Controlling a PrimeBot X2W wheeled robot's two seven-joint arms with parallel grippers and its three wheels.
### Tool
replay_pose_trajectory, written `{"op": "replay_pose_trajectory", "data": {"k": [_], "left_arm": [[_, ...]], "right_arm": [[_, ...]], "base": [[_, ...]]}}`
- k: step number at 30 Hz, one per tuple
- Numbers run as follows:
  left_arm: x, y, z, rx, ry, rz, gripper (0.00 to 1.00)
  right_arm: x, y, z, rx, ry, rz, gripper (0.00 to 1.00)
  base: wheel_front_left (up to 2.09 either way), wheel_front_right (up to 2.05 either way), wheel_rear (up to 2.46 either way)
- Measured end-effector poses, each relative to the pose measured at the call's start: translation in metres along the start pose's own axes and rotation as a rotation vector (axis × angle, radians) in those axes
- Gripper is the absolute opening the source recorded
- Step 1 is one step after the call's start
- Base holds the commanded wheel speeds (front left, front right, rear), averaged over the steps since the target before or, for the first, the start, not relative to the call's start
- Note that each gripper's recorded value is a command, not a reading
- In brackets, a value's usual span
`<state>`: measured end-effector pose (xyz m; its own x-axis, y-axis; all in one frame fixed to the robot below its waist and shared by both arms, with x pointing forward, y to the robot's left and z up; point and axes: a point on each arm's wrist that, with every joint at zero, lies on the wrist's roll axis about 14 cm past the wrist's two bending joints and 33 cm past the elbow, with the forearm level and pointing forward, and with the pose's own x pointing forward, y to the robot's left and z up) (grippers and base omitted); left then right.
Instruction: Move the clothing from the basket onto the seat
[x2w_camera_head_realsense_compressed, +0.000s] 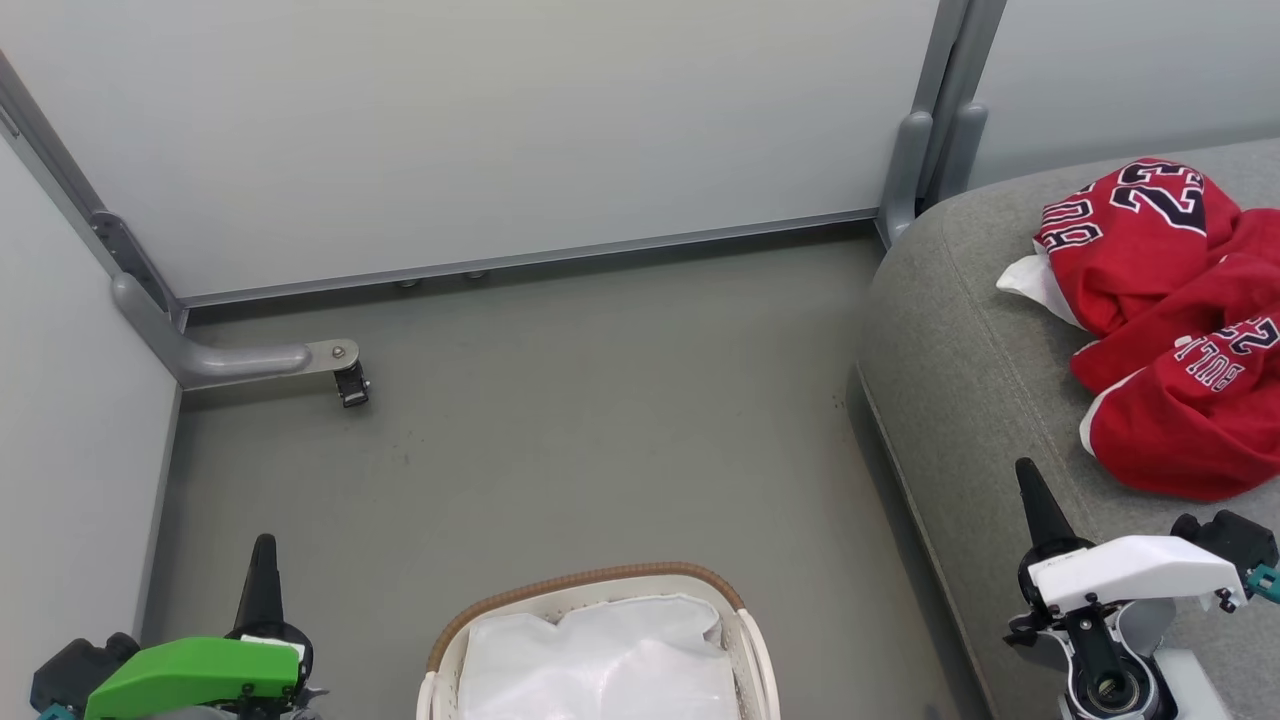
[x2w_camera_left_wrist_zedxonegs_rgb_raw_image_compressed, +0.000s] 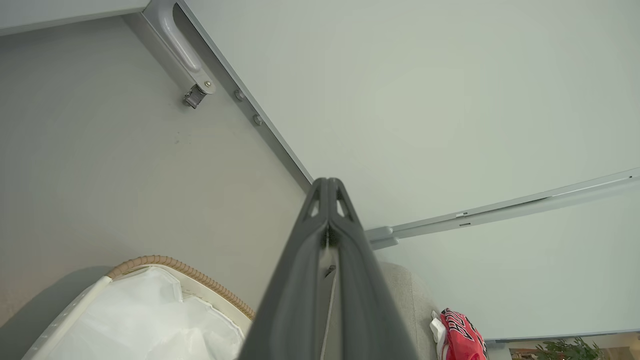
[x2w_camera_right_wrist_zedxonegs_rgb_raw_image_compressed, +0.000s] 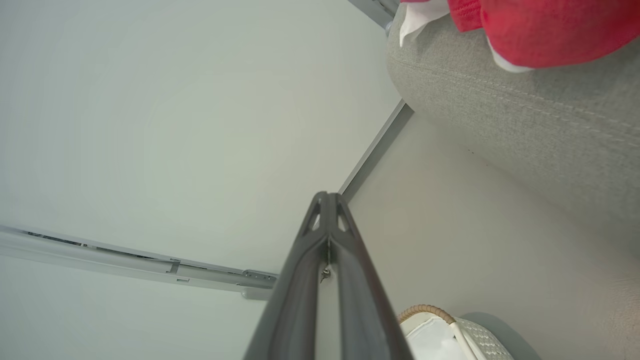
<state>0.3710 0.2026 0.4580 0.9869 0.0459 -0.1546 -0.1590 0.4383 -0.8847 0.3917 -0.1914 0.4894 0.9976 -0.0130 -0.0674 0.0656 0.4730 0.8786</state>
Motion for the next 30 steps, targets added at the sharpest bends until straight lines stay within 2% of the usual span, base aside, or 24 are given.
{"op": "replay_pose_trajectory", "data": {"k": [30], "left_arm": [[0.006,-0.023,0.008,-0.257,0.005,-0.073,0.00]], "right_arm": [[-0.001,0.005,0.008,0.279,-0.004,0.027,0.00]], "base": [[0.00,0.00,0.00]]}}
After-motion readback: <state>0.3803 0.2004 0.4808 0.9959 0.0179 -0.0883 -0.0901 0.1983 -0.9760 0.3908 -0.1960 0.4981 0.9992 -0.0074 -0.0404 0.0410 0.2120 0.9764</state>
